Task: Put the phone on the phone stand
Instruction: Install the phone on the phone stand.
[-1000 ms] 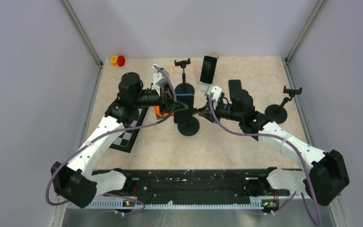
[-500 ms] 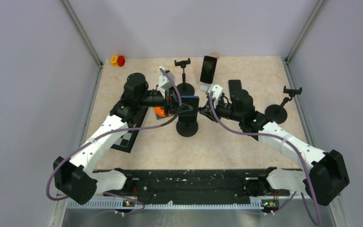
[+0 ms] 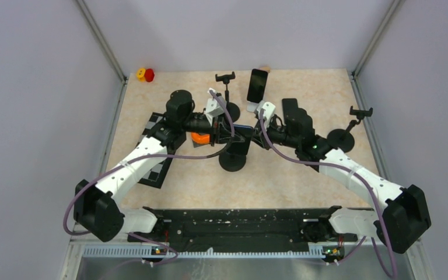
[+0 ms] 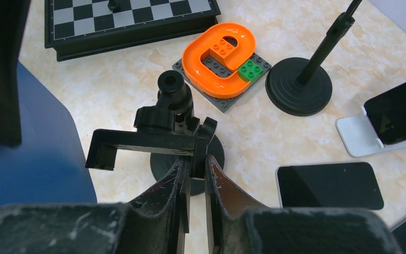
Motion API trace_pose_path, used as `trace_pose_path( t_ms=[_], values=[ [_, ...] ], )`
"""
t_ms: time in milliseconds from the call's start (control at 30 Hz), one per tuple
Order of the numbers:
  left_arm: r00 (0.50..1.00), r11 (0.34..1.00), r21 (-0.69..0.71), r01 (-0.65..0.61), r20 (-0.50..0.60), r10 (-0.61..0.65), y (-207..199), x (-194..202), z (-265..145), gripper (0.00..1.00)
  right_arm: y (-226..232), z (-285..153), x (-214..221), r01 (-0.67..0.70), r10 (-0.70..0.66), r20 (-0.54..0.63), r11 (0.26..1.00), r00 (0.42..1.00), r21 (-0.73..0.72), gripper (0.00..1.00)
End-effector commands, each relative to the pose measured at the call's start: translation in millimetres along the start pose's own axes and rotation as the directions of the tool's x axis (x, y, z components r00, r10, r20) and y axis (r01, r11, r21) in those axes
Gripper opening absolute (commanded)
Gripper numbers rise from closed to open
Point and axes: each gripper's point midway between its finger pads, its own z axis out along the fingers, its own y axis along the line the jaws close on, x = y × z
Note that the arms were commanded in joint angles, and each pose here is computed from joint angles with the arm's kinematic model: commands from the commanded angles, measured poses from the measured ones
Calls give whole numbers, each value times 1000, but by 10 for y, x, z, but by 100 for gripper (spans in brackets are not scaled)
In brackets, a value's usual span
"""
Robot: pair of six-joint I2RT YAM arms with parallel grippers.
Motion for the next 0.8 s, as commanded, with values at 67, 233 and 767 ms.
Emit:
trace_pose_path(
  t_ms=[67,233,767],
  values=[
    [990,983,119,-140,37,136,-113,-190,215,0,-26,3,-488,38,-38,112,999,993,2,0],
    [990,976,163,-142,14,142,-155,-121,379,0,-28,11,-471,45,-45,109,999,993,1,0],
    [985,962,211,-171,5,174,-318,22,454,0,-58,-33,-459,44,-41,129,999,991,-20,0]
  ],
)
